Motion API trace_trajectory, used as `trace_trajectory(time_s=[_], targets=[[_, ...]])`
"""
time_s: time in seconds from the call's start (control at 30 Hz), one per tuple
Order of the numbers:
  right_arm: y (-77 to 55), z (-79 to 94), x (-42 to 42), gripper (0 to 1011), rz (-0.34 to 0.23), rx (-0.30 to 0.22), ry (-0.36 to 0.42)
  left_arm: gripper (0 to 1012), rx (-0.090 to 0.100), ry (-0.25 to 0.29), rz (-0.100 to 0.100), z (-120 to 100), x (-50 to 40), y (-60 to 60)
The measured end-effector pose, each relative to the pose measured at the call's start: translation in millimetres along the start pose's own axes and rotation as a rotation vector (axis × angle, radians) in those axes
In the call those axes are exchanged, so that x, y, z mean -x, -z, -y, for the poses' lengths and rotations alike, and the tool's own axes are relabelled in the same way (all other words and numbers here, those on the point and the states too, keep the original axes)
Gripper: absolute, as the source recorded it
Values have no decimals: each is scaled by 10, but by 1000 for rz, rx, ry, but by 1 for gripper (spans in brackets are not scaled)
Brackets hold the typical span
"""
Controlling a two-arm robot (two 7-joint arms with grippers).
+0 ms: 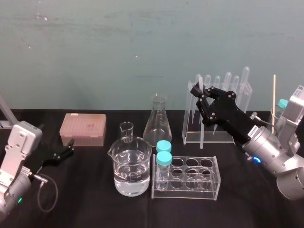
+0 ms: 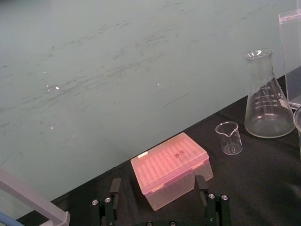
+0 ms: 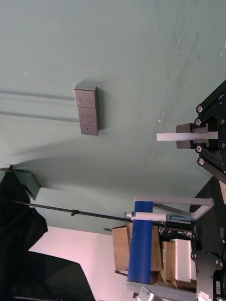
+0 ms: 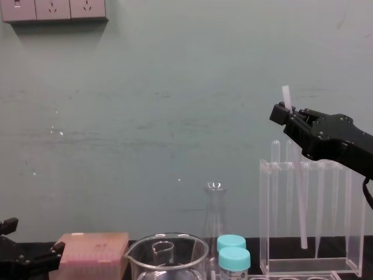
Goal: Pick up the stirring rod with one hand, then place it down.
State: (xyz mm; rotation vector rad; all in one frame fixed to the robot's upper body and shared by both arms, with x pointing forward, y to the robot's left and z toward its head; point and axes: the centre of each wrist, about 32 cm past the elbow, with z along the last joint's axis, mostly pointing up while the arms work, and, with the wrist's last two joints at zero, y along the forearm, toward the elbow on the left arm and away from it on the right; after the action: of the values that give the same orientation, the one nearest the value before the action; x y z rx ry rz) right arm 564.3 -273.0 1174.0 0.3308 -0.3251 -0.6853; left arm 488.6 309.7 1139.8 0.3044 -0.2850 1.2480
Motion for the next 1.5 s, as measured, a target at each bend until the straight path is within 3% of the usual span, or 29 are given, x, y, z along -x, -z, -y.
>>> trace_trajectory(time_s=[0.4,0.87,1.5], targets=[[-5,0,-17,69,1,5,-11,1000,0,0,0,0,0,0],[39,124,-38,69,-35,53,-6,1000,0,0,0,0,0,0],[312,127,-93,69,-85,139,-70,1000,0,0,0,0,0,0]])
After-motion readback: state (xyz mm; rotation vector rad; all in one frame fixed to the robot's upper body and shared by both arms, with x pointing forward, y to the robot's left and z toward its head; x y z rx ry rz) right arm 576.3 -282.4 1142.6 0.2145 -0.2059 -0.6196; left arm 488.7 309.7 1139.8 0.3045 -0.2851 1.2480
